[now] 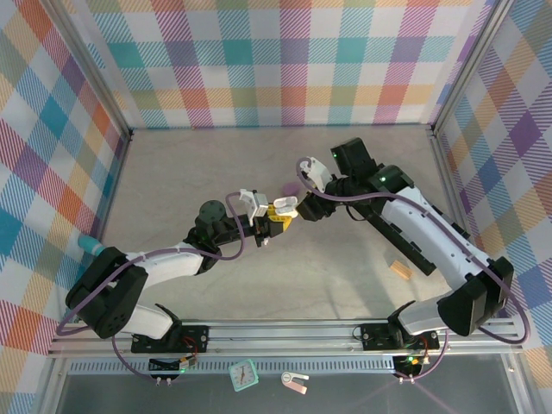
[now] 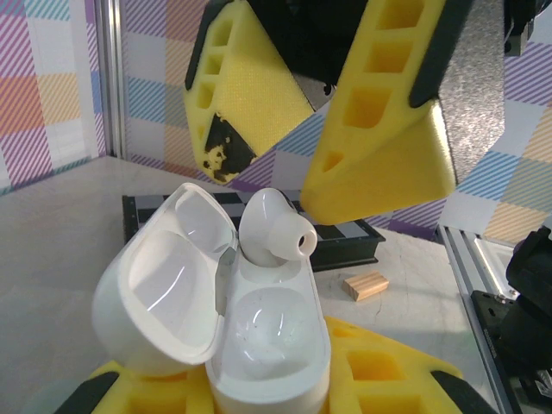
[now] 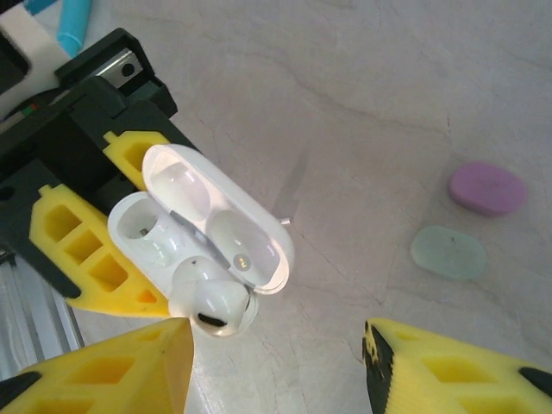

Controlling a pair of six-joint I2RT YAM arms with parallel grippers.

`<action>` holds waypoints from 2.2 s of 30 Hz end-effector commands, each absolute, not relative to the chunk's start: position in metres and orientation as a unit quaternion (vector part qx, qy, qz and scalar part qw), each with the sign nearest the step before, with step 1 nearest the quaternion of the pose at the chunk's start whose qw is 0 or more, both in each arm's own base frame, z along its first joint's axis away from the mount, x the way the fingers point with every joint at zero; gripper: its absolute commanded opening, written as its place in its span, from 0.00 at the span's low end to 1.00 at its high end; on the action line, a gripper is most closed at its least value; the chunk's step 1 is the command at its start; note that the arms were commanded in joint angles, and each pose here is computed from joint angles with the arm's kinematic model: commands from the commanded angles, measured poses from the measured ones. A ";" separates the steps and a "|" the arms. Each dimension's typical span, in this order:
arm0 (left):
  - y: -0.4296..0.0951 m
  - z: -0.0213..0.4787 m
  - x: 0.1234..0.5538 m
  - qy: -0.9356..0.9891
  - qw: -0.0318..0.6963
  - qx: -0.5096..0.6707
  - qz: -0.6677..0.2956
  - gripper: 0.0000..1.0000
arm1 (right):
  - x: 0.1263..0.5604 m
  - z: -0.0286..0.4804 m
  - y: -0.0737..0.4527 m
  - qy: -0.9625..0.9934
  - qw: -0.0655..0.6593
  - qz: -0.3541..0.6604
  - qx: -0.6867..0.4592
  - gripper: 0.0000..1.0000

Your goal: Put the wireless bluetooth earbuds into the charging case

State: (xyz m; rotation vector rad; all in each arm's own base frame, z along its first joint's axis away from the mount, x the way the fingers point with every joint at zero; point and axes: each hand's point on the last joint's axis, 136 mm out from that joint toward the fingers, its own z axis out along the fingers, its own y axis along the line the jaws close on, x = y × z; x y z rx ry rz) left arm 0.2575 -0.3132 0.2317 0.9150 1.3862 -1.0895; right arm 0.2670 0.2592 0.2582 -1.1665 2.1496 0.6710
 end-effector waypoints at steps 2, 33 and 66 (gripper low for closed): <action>-0.310 0.250 0.251 0.549 0.571 0.397 -0.464 0.04 | 0.260 0.281 0.270 0.786 0.319 0.307 -0.430 0.56; -0.314 0.253 0.251 0.537 0.571 0.397 -0.477 0.04 | 0.270 0.281 0.263 0.802 0.336 0.294 -0.397 0.71; -0.205 0.231 0.312 0.626 0.668 0.241 -0.323 0.04 | 0.305 0.196 0.269 0.904 0.204 0.355 -0.126 0.63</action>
